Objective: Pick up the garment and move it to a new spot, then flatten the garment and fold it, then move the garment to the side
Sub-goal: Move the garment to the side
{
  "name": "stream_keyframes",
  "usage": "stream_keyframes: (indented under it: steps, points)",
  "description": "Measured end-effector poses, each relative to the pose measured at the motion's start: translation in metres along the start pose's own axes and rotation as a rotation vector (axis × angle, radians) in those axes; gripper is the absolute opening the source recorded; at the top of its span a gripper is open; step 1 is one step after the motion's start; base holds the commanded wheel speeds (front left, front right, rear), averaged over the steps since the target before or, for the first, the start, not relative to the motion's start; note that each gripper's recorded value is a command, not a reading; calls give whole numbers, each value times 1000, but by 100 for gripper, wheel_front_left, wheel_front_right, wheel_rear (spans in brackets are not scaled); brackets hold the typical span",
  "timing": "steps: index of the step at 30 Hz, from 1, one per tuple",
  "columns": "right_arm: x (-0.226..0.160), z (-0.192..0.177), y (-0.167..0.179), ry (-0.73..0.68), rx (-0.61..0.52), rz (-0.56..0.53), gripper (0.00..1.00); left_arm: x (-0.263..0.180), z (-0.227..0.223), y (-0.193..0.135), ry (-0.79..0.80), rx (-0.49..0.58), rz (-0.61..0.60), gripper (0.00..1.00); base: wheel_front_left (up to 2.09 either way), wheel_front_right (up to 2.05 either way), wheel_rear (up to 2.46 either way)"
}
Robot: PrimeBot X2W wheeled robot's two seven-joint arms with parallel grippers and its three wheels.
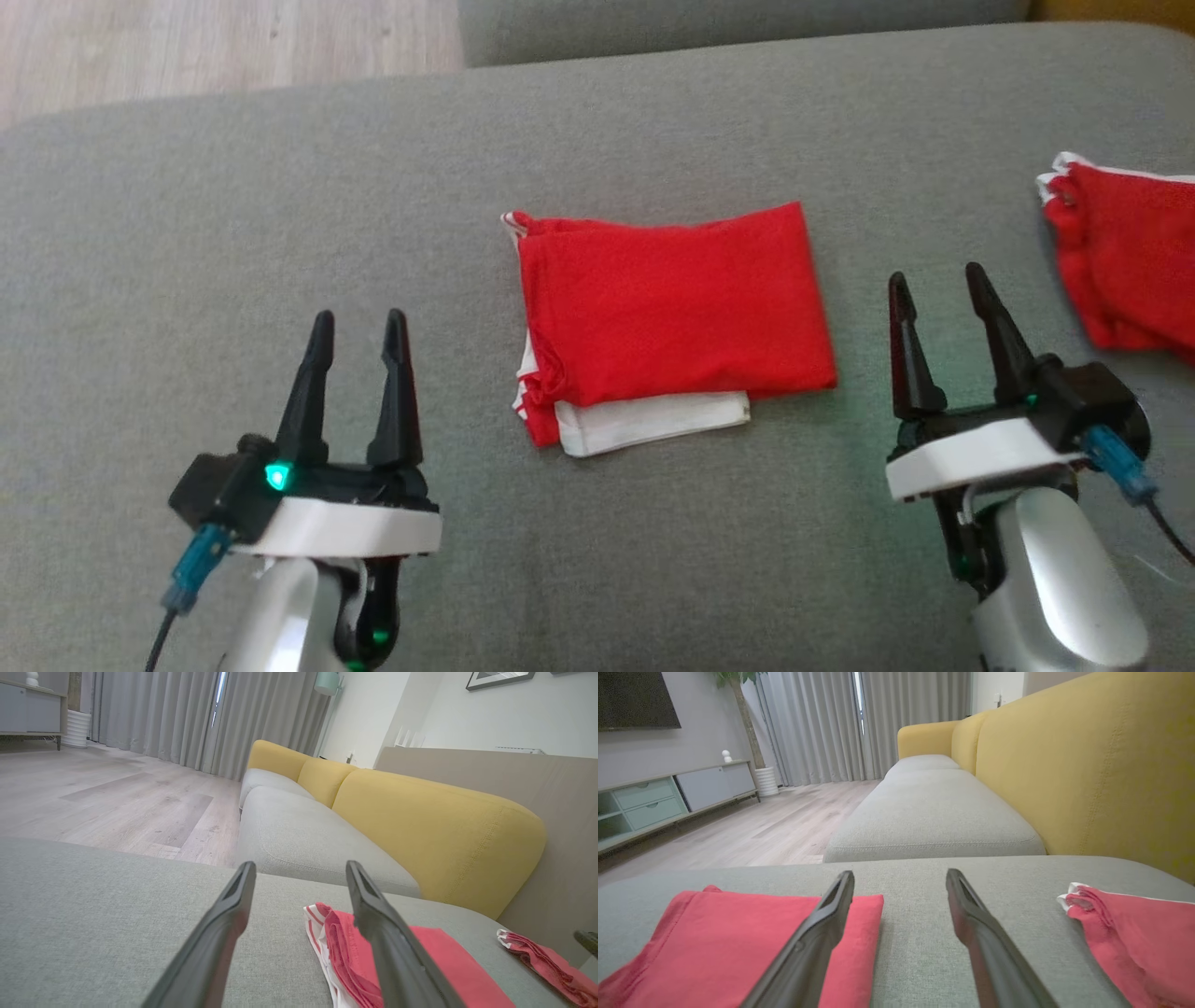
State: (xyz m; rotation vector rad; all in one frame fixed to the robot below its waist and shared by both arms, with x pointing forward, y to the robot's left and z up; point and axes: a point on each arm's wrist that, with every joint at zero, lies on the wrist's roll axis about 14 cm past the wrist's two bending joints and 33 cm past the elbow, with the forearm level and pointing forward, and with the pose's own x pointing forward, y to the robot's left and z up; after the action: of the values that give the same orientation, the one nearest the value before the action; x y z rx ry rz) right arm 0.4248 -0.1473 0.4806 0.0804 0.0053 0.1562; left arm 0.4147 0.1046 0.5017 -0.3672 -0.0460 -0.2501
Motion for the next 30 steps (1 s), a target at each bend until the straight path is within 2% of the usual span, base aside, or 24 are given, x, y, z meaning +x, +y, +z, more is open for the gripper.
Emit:
stream_keyframes:
  steps: [5,15,21,22,23,24,30]
  points:
    - [18,-26,11,81,-1,39,100,5,-2,5,4,3,8,100,0,0,0]
    - [33,-110,40,417,26,121,100,3,-7,23,23,9,54,100,0,0,0]
    - [47,-117,52,446,19,167,100,1,-9,30,30,8,74,100,0,0,0]
    - [47,-117,52,446,19,167,61,1,-9,30,30,8,74,100,0,0,0]
    - [48,-119,52,453,20,167,5,1,-9,30,28,9,74,100,0,0,0]
    - [48,-120,52,458,17,169,0,2,-9,30,27,10,74,100,0,0,0]
    - [50,-117,54,439,-11,181,0,6,-4,24,13,11,53,100,0,0,0]
